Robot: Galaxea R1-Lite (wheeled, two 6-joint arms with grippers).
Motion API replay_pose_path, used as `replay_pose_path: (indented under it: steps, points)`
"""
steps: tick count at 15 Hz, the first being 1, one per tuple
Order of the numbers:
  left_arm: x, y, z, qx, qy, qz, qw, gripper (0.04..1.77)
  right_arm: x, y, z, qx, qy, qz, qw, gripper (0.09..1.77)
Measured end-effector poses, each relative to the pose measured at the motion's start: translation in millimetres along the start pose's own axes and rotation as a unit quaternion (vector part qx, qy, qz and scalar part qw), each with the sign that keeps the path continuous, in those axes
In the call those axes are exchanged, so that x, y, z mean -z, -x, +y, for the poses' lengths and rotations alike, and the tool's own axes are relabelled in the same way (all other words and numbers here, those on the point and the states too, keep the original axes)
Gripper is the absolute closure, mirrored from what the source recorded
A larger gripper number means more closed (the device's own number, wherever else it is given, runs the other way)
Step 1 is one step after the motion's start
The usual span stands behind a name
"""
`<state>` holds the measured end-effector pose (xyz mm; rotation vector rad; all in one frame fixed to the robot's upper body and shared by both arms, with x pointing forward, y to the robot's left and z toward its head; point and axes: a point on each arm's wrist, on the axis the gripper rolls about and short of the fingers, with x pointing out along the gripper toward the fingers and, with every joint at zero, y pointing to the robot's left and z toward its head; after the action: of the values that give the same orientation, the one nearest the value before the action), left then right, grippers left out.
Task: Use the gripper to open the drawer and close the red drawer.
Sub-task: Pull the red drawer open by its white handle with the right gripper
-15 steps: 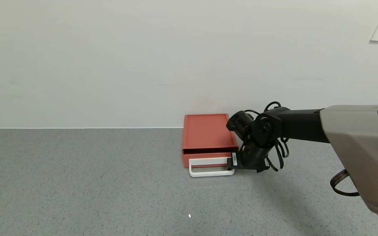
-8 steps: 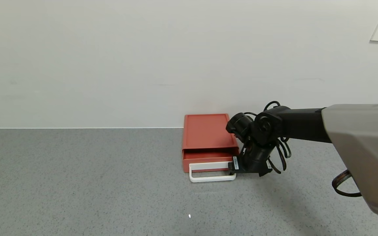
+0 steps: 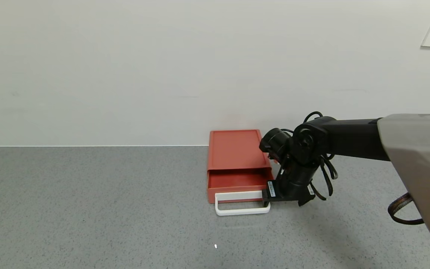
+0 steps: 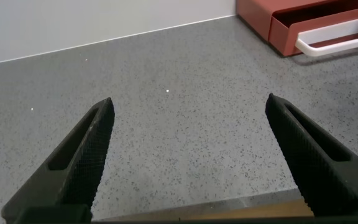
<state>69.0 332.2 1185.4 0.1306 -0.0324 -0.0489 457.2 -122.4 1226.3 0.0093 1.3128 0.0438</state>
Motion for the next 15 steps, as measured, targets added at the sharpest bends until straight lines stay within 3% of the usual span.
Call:
replay_pose_path:
  steps: [15]
  points:
    - [0.0, 0.0, 0.0, 0.0, 0.0, 0.0, 1.0, 0.06, 24.2, 1.3, 6.1, 0.011, 0.023, 0.03, 0.999, 0.14]
